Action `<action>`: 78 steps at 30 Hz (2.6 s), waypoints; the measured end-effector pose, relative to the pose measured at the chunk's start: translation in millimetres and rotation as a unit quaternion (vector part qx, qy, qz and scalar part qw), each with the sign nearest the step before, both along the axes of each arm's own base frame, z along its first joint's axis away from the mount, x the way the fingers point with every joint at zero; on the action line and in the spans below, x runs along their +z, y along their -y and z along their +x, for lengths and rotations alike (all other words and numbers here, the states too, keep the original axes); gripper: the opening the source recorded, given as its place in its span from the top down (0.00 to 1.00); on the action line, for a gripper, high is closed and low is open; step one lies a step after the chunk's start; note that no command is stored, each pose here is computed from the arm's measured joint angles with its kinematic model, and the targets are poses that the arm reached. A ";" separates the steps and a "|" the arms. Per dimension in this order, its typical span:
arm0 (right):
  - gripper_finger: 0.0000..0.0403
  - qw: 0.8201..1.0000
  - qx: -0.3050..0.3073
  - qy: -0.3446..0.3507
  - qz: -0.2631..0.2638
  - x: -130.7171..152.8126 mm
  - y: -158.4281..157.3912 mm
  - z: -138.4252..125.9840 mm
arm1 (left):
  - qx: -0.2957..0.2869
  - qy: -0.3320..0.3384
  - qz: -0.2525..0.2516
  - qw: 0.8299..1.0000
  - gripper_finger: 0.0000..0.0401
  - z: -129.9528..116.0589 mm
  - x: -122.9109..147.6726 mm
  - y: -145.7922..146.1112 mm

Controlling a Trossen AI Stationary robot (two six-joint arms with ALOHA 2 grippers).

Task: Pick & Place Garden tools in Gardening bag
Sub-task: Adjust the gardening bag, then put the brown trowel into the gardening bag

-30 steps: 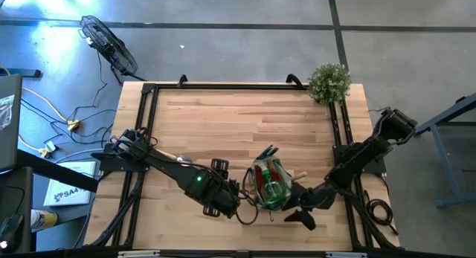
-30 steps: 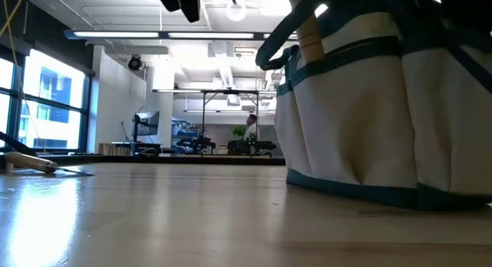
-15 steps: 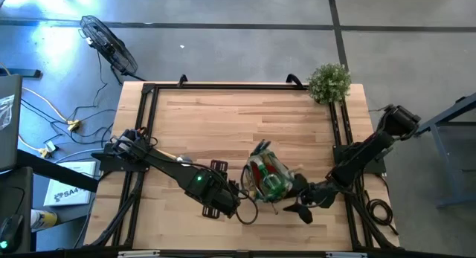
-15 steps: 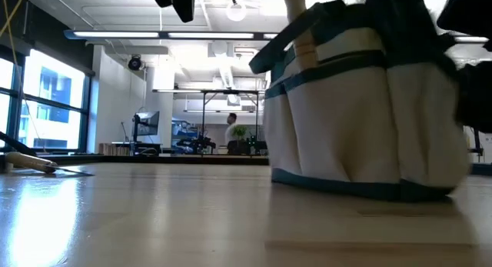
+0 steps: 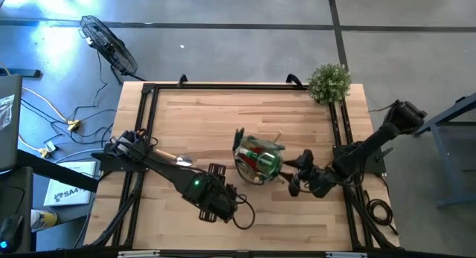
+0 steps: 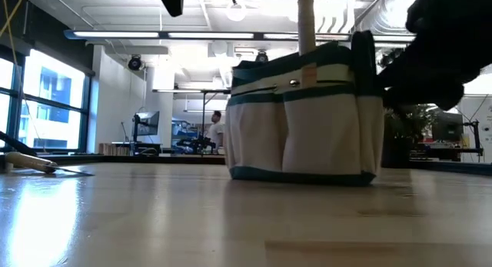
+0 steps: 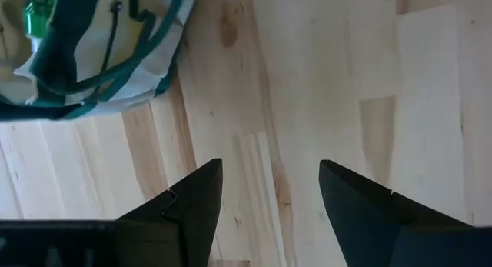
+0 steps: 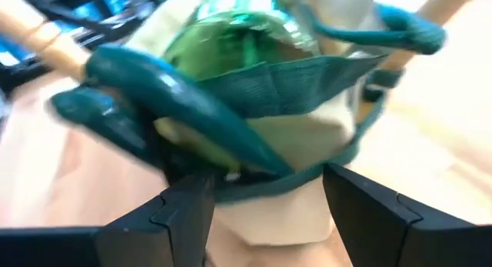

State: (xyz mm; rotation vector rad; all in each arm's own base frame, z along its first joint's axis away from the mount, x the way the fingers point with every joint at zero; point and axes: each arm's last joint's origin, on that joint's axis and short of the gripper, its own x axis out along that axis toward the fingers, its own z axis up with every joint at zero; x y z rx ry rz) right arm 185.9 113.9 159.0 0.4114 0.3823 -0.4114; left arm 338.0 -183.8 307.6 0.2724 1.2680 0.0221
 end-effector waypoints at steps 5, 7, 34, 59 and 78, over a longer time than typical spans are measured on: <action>0.43 0.999 -0.047 -0.012 -0.025 -1.8 17.4 7.0 | -0.008 -0.001 -0.001 1.000 0.48 -3.9 0.0 6.6; 0.43 0.997 -0.069 -0.017 -0.034 -2.6 24.6 9.1 | -0.008 -0.002 -0.001 1.000 0.48 -5.6 -0.1 8.7; 0.43 0.999 -0.028 0.009 -0.022 21.6 17.2 -14.7 | 0.034 -0.023 0.003 0.999 0.48 -54.7 -1.2 57.9; 0.43 0.850 0.476 0.221 0.052 88.0 -59.5 -58.5 | -0.097 -0.142 0.198 0.965 0.48 -59.7 -55.4 24.7; 0.43 0.885 0.411 0.215 0.032 82.2 -56.7 -48.2 | 0.163 -0.377 0.144 0.900 0.48 -162.7 -127.2 -83.5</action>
